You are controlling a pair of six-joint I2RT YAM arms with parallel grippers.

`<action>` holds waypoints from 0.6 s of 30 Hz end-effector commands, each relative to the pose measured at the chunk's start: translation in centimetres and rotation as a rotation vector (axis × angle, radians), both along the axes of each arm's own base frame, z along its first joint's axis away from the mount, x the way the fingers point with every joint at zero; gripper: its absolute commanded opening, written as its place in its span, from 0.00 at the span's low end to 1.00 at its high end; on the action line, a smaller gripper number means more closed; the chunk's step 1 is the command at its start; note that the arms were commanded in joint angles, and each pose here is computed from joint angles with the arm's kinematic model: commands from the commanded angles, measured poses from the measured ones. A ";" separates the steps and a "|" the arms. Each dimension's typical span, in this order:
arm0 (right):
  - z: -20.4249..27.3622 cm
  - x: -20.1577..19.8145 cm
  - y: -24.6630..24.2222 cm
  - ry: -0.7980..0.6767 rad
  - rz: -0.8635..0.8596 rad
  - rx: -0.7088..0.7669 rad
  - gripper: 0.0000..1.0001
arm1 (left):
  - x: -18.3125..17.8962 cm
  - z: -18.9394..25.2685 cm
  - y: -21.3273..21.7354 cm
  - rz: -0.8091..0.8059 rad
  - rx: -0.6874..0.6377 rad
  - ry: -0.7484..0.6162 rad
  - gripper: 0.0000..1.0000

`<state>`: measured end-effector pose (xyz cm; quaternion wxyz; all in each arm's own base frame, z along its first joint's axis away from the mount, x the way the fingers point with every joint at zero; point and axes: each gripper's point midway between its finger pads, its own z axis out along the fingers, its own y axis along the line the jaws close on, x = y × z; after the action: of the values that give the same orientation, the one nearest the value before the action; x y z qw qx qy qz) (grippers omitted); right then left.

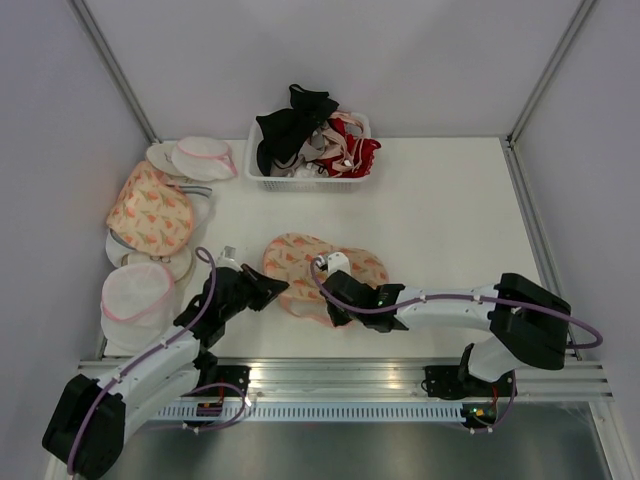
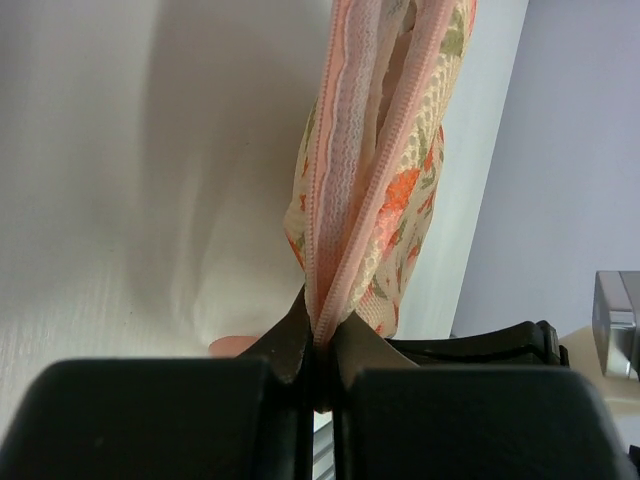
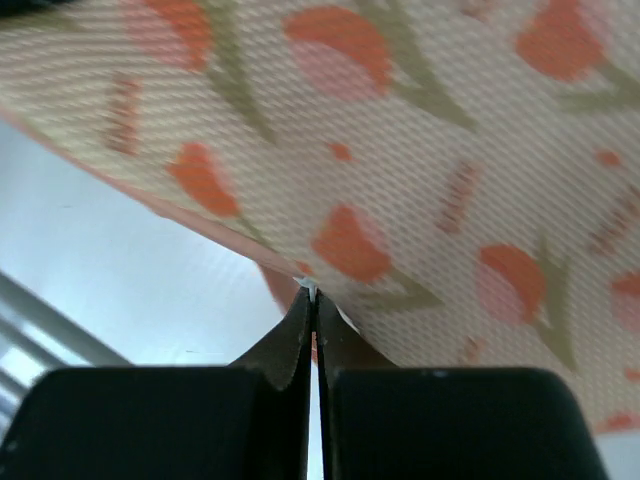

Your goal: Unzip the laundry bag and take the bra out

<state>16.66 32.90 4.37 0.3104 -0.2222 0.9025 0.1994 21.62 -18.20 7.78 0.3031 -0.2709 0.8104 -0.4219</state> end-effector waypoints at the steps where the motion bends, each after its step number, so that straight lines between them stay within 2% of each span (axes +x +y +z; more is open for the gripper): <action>1: -1.0 0.8 -7.1 -0.049 -0.184 -0.222 0.01 | 2.3 2.6 0.3 0.026 0.037 -0.113 0.02; 5: -1.1 1.6 -11.6 -0.066 -0.320 -0.325 0.00 | 3.1 3.1 0.5 0.014 0.070 -0.133 0.02; 10: -0.9 2.6 -14.4 -0.072 -0.402 -0.348 0.01 | 4.3 2.7 0.8 0.000 0.099 -0.126 0.02; 11: -0.7 2.9 -14.9 -0.082 -0.416 -0.360 0.00 | 5.0 3.6 0.6 -0.005 0.095 -0.167 0.02; 13: -0.8 3.1 -15.0 -0.089 -0.412 -0.369 0.00 | 5.7 2.8 0.1 -0.040 0.104 -0.155 0.02; 15: -0.9 3.2 -14.5 -0.086 -0.390 -0.364 0.00 | 7.0 4.2 -1.3 -0.105 0.086 -0.204 0.02; 16: -1.0 3.2 -14.3 -0.086 -0.379 -0.361 0.01 | 7.5 2.8 -1.9 -0.138 0.097 -0.172 0.02; 18: -1.0 3.2 -13.4 -0.076 -0.353 -0.328 0.00 | 9.0 4.3 -4.3 -0.237 0.044 -0.221 0.02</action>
<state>19.75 20.10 3.42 0.3316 -0.1030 0.9378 -0.0037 27.23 -19.07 7.44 0.3007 -0.2222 0.8415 -0.3900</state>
